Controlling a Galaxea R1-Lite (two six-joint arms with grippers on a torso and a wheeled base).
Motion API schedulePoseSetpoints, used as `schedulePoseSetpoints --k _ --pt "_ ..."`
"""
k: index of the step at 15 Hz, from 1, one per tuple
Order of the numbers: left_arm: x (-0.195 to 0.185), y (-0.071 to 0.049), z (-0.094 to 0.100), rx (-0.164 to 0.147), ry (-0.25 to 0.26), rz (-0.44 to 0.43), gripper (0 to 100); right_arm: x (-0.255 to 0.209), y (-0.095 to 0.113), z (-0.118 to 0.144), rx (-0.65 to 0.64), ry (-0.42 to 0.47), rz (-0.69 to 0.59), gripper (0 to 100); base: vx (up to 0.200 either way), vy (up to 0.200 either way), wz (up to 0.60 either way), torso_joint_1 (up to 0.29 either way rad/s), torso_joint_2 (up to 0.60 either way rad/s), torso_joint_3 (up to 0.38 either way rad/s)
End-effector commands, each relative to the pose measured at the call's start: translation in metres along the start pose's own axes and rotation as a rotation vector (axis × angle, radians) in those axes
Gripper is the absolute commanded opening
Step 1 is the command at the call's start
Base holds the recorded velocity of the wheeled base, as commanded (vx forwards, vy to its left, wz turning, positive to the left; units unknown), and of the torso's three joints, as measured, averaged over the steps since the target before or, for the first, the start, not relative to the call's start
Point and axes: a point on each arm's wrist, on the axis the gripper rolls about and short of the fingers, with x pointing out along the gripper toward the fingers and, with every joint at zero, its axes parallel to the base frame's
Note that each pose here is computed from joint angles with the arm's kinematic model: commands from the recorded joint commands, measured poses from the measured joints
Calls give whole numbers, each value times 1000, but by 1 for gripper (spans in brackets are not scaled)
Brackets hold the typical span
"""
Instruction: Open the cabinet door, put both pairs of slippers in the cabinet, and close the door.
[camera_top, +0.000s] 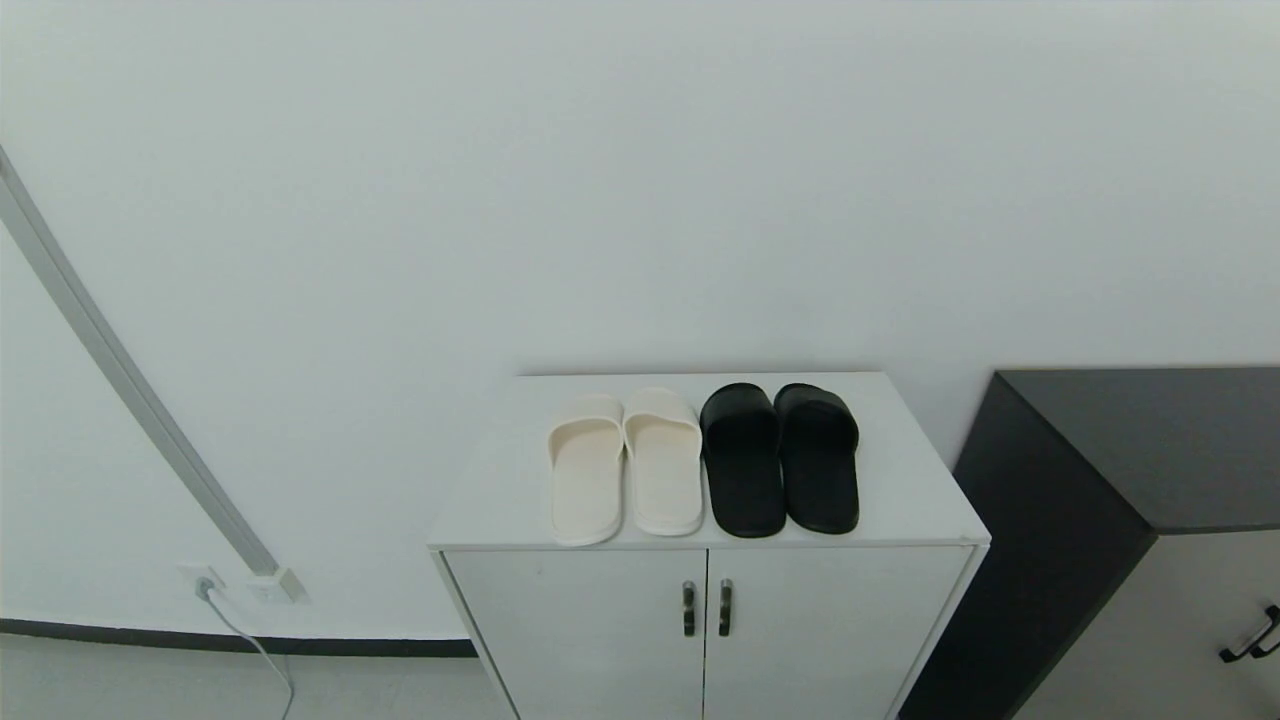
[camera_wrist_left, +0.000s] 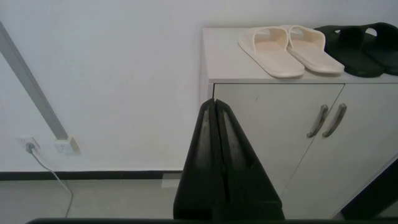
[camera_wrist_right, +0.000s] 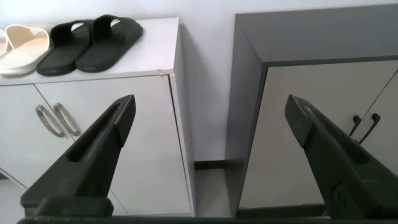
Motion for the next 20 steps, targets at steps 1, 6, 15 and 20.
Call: schedulePoseSetpoints --k 1,6,15,20 --pt "0 0 0 0 1 1 0 -4 1 64 99 -94 12 100 0 0 0 0 0 0" --pt "0 0 0 0 -1 1 0 58 6 40 31 304 154 100 0 0 0 0 0 0" --pt "0 0 0 1 1 1 0 137 88 109 142 376 295 100 0 0 0 0 0 0" --pt "0 0 0 3 1 -1 0 188 166 85 139 330 222 100 0 0 0 0 0 0"
